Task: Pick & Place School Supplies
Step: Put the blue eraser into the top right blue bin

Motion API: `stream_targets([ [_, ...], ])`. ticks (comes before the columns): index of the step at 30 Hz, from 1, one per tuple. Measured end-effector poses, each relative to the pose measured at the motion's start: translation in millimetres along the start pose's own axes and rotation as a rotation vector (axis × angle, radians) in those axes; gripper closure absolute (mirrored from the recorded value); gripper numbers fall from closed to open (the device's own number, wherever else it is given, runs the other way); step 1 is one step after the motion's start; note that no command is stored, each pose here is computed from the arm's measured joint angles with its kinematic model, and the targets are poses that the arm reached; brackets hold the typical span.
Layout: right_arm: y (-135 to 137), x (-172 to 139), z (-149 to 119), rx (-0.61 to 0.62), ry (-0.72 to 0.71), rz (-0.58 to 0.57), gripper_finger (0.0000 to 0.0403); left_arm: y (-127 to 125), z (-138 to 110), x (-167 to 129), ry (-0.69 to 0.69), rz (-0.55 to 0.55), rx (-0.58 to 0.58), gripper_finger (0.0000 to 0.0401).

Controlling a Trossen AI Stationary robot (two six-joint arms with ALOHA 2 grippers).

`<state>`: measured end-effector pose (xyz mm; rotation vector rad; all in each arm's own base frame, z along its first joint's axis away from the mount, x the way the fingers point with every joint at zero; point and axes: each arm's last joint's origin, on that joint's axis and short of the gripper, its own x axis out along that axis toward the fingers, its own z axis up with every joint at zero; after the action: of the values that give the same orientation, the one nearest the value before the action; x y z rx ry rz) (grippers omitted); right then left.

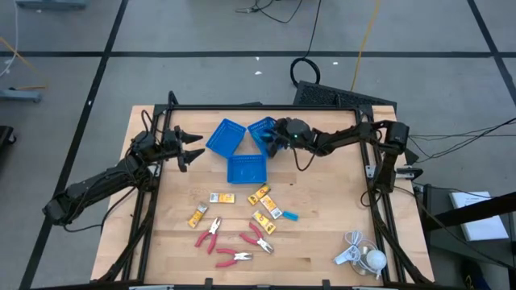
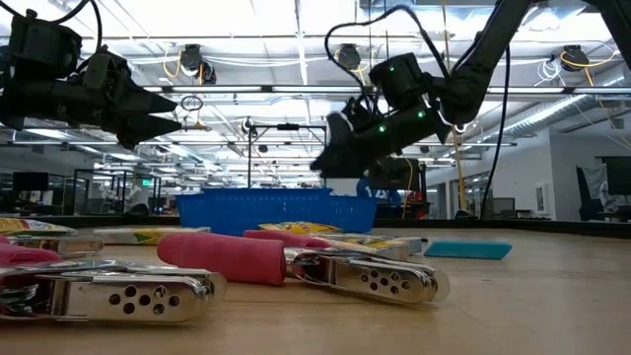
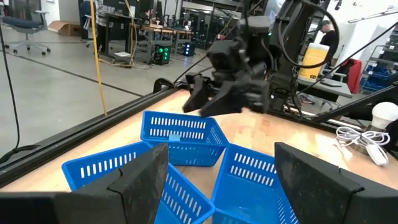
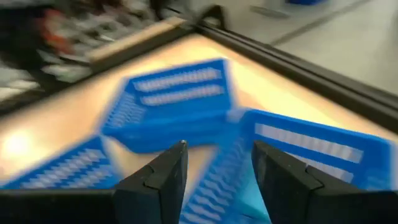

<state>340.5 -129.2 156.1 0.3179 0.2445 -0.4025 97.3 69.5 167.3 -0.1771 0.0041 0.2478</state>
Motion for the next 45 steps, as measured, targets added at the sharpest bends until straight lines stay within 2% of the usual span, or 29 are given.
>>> stream_targets([
  [5, 20, -1, 4, -0.002, -0.03, 0.228, 0.0244, 0, 0, 0, 0.0, 0.0, 0.0, 0.0107],
  [10, 47, -5, 0, 0.028, 0.011, 0.469, 0.0251, 0, 0, 0, 0.0, 0.0, 0.0, 0.0107],
  [13, 72, -10, -11, -0.05, 0.065, 0.589, 0.0253, 0, 0, 0, 0.0, 0.0, 0.0, 0.0107],
  [16, 109, -25, -25, -0.222, 0.121, 0.643, 0.0253, 0, 0, 0, 0.0, 0.0, 0.0, 0.0107],
  [18, 131, -38, -36, -0.366, 0.164, 0.58, 0.0253, 0, 0, 0, 0.0, 0.0, 0.0, 0.0107],
  [21, 155, -66, -53, -0.578, 0.281, 0.395, 0.0253, 0, 0, 0, 0.001, -0.001, 0.0, 0.0107],
  [23, 165, -83, -60, -0.64, 0.343, 0.28, 0.0253, 0, 0, 0, 0.0, -0.001, 0.0, 0.0107],
  [25, 169, -101, -66, -0.624, 0.431, 0.2, 0.0252, 0, 0, 0, 0.0, -0.001, 0.0, 0.0107],
  [30, 177, -124, -82, -0.465, 0.576, 0.143, 0.0252, 0, 0, 0, 0.0, -0.001, 0.0, 0.0107],
  [41, 189, -150, -111, -0.32, 0.584, 0.153, 0.0252, 0, 0, 0, 0.0, 0.0, 0.0, 0.0107],
  [45, 186, -157, -121, -0.318, 0.587, 0.151, 0.0233, 0, 0, 0, 0.0, 0.0, 0.0, 0.0107],
])
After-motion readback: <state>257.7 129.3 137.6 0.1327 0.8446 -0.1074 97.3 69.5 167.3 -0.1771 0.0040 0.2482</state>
